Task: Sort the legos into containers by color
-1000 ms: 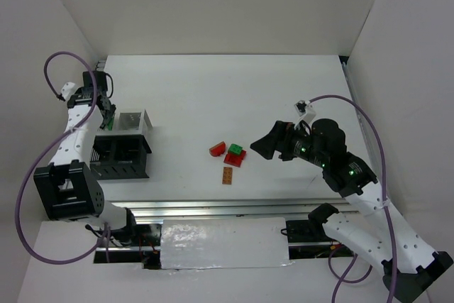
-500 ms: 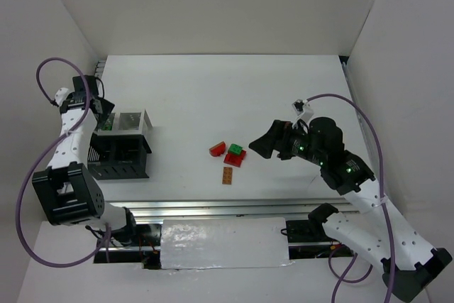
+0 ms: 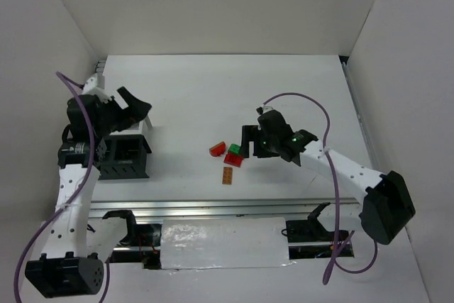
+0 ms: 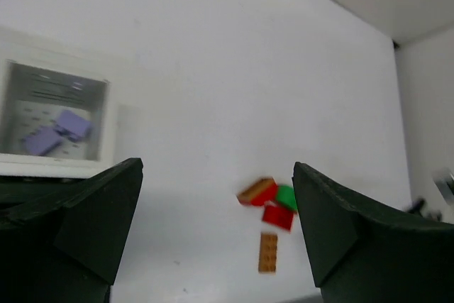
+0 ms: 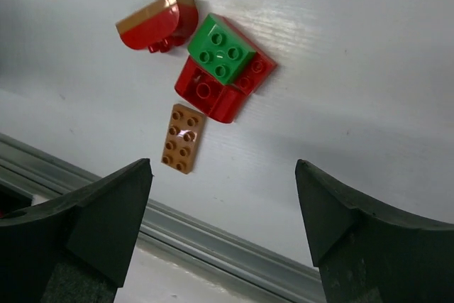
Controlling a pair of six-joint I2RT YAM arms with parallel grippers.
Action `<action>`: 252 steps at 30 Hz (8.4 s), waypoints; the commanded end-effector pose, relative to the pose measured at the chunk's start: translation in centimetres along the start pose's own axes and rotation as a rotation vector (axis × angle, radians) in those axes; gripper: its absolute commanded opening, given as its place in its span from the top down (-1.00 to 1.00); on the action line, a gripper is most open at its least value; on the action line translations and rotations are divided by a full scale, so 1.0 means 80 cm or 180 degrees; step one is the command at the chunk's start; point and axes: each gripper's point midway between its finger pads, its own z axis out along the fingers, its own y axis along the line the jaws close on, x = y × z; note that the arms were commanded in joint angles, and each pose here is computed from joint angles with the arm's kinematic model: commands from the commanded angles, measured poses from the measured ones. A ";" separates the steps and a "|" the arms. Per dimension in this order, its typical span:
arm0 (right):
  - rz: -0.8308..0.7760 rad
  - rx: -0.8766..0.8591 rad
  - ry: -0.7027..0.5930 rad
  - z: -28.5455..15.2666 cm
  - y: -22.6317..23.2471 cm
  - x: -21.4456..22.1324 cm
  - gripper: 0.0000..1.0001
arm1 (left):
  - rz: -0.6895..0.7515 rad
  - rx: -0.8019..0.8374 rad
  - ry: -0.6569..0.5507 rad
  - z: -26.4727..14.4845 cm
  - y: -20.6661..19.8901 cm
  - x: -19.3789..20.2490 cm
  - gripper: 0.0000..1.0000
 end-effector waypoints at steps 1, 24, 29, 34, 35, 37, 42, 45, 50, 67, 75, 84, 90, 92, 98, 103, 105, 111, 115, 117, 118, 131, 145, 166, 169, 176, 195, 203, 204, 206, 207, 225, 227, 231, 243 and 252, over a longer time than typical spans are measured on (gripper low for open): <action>-0.0596 -0.0238 -0.0285 0.013 0.032 -0.036 -0.76 | 0.0563 0.1126 0.0490 -0.018 -0.064 0.062 -0.99; -0.1702 -0.0112 0.0668 0.140 0.024 -0.014 -0.18 | 0.0846 0.1594 0.0922 -0.039 -0.069 0.131 -0.99; -0.1675 0.0056 0.0786 0.150 0.009 -0.005 -0.08 | 0.0846 0.1622 0.0953 -0.039 -0.070 0.132 -0.99; -0.1633 0.0152 0.0757 0.150 0.003 -0.006 -0.11 | 0.0846 0.1631 0.0958 -0.039 -0.070 0.132 -0.99; -0.1598 0.0177 0.0727 0.149 0.003 -0.008 -0.11 | 0.0839 0.1628 0.0963 -0.039 -0.070 0.132 -0.99; -0.1547 0.0251 0.0655 0.150 -0.003 -0.013 -0.04 | 0.0833 0.1611 0.0975 -0.038 -0.069 0.133 -0.99; -0.1364 0.0483 0.0554 0.153 -0.022 -0.027 0.23 | 0.0828 0.1606 0.0974 -0.037 -0.068 0.134 -0.99; -0.1214 0.0658 0.0381 0.148 -0.029 -0.044 0.54 | 0.0821 0.1579 0.0973 -0.035 -0.067 0.133 -0.99; -0.0823 0.0916 0.0024 0.126 -0.042 -0.084 1.00 | 0.0800 0.1597 0.0979 -0.033 -0.068 0.134 -0.99; -0.0332 -0.2891 -0.1004 -0.190 0.190 -0.097 1.00 | 0.0847 0.3809 0.0943 -0.119 -0.255 0.206 -0.99; -0.0523 -0.3511 -0.0981 -0.237 0.217 -0.070 1.00 | 0.0936 0.4227 0.0844 -0.154 -0.299 0.207 -0.96; -0.0581 -0.3679 -0.0962 -0.243 0.232 -0.067 1.00 | 0.0927 0.4487 0.0825 -0.174 -0.305 0.204 -0.25; -0.0538 -0.3654 -0.0912 -0.226 0.235 -0.071 1.00 | 0.0936 0.4625 0.0827 -0.185 -0.307 0.201 0.53; -0.0560 -0.3679 -0.0896 -0.219 0.237 -0.071 1.00 | 0.0933 0.4627 0.0826 -0.186 -0.307 0.201 0.73; -0.0651 -0.3173 -0.1112 -0.182 0.206 -0.092 1.00 | 0.0914 0.3777 0.0598 -0.139 -0.287 0.188 1.00; -0.0540 -0.2742 -0.1272 -0.166 0.161 -0.116 1.00 | 0.0842 0.2796 0.0400 -0.099 -0.224 0.169 1.00; -0.0551 -0.2673 -0.1298 -0.166 0.157 -0.118 1.00 | 0.0851 0.2569 0.0452 -0.095 -0.203 0.169 1.00; -0.0446 -0.2363 -0.1381 -0.162 0.140 -0.125 1.00 | 0.0095 -0.0529 -0.0003 -0.045 -0.016 0.103 1.00; -0.0450 -0.2384 -0.1341 -0.161 0.140 -0.119 1.00 | 0.0025 -0.2051 -0.0366 -0.078 0.101 0.075 1.00; -0.0451 -0.2423 -0.1312 -0.160 0.141 -0.116 1.00 | -0.0069 -0.2307 -0.0481 -0.080 0.122 0.072 0.94; -0.0449 -0.2448 -0.1289 -0.160 0.143 -0.115 1.00 | -0.0170 -0.2399 -0.0507 -0.079 0.131 0.071 0.95; -0.0514 -0.2457 -0.1207 -0.161 0.141 -0.104 1.00 | -0.0298 -0.2526 -0.0319 -0.040 0.153 0.103 0.11; -0.0386 -0.2445 -0.1079 -0.143 0.143 -0.107 1.00 | -0.0145 -0.1457 -0.0190 -0.028 0.083 0.084 -0.85; 0.1101 -0.2750 -0.0360 -0.182 0.185 -0.098 1.00 | 0.1897 0.4159 -0.1002 -0.203 -0.260 0.151 -0.99; 0.1253 -0.2762 -0.0338 -0.192 0.191 -0.101 1.00 | 0.2177 0.4042 -0.1125 -0.199 -0.281 0.157 -0.99; 0.1180 -0.3032 -0.0217 -0.229 0.212 -0.085 1.00 | 0.2668 0.3837 -0.1226 -0.190 -0.304 0.172 -0.98; 0.1062 -0.3235 -0.0010 -0.231 0.254 -0.064 1.00 | 0.2707 0.3959 -0.1118 -0.194 -0.319 0.177 -0.63; 0.1040 -0.3276 -0.0036 -0.235 0.259 -0.067 1.00 | 0.2718 0.3923 -0.0907 -0.183 -0.324 0.190 0.40; 0.1045 -0.3283 -0.0030 -0.236 0.259 -0.066 1.00 | 0.2720 0.3914 -0.0891 -0.182 -0.323 0.191 0.45; 0.1039 -0.3287 -0.0056 -0.238 0.259 -0.068 1.00 | 0.2731 0.3898 -0.0843 -0.179 -0.322 0.195 0.39; 0.1034 -0.3292 -0.0069 -0.240 0.259 -0.069 1.00 | 0.2727 0.3901 -0.0826 -0.179 -0.321 0.197 0.24; 0.1014 -0.3221 -0.0218 -0.243 0.255 -0.078 1.00 | 0.2683 0.3816 -0.0803 -0.183 -0.311 0.189 -0.20; 0.1014 -0.3221 -0.0198 -0.241 0.256 -0.077 1.00 | 0.2658 0.3842 -0.0830 -0.185 -0.312 0.187 -0.46; 0.1008 -0.3196 -0.0199 -0.238 0.256 -0.078 1.00 | 0.2628 0.3859 -0.0891 -0.190 -0.312 0.182 -0.61; 0.0994 -0.3071 -0.0253 -0.231 0.253 -0.081 1.00 | 0.2606 0.3834 -0.0958 -0.193 -0.311 0.174 -0.42; 0.0953 -0.3170 -0.0195 -0.232 0.256 -0.076 0.69 | 0.2644 0.3810 -0.0812 -0.184 -0.317 0.184 1.00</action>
